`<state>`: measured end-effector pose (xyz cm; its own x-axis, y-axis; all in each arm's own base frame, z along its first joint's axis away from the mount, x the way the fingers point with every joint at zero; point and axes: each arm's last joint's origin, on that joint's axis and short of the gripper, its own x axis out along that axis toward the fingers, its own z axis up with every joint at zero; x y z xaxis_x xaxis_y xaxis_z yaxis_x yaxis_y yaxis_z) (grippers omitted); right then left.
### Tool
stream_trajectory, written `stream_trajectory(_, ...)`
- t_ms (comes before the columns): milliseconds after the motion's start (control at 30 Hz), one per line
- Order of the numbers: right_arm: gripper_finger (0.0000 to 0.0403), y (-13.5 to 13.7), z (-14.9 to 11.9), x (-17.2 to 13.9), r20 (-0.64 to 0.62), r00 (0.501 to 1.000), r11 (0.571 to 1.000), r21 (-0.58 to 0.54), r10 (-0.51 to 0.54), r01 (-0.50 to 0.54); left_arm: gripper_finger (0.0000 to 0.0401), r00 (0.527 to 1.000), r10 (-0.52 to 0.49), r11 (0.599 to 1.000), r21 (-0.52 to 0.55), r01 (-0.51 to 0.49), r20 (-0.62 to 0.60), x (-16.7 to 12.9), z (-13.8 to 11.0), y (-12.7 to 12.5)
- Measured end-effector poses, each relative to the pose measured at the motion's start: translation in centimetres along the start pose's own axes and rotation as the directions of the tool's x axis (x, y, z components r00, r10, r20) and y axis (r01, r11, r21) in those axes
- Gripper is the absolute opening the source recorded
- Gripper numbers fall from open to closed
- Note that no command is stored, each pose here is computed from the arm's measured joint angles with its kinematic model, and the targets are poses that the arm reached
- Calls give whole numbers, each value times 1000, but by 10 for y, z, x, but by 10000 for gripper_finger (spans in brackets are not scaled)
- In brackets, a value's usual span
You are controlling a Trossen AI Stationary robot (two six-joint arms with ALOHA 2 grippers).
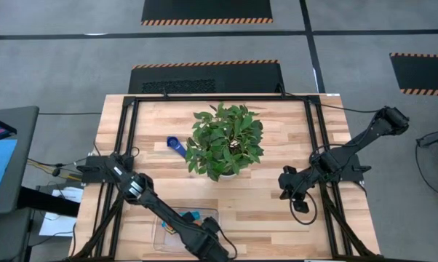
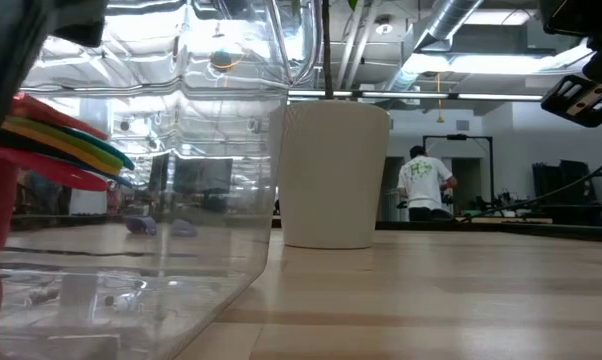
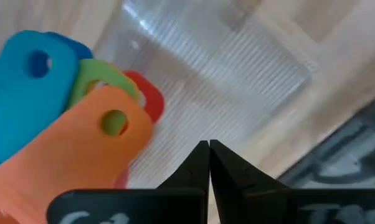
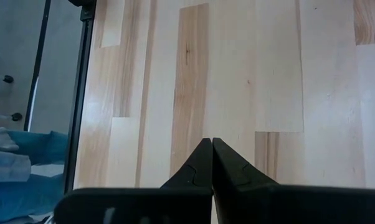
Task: Nest measuring cups in basket
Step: Stack the orange measuring cup on the light blue measuring cup, then stack the dark blue measuring cup on the orange measuring cup
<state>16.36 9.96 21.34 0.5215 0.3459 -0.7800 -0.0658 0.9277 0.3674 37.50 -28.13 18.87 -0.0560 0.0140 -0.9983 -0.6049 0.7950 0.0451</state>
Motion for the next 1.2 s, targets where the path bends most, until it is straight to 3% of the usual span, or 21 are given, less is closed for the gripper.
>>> stream_trajectory(233,13,0,0,0,0,1000,1000,0,0,0,0,998,70,998,-4,-70,4,1,1,7)
stream_trajectory(400,13,0,0,0,1,1000,1000,0,1,-1,0,992,110,992,-75,-106,55,-2,1,10)
stream_trajectory(567,13,0,0,0,0,1000,1000,0,1,-1,0,998,26,1000,12,-27,59,-8,4,3)
stream_trajectory(767,13,0,0,0,1,1000,1000,0,1,-1,0,992,103,993,-72,-98,72,-2,3,9)
stream_trajectory(1033,13,0,0,0,1,1000,1000,0,1,-1,0,977,-31,995,-85,50,210,-35,7,3)
stream_trajectory(1200,13,0,0,0,0,1000,1000,0,0,0,0,971,70,983,-181,-28,230,-45,-3,15)
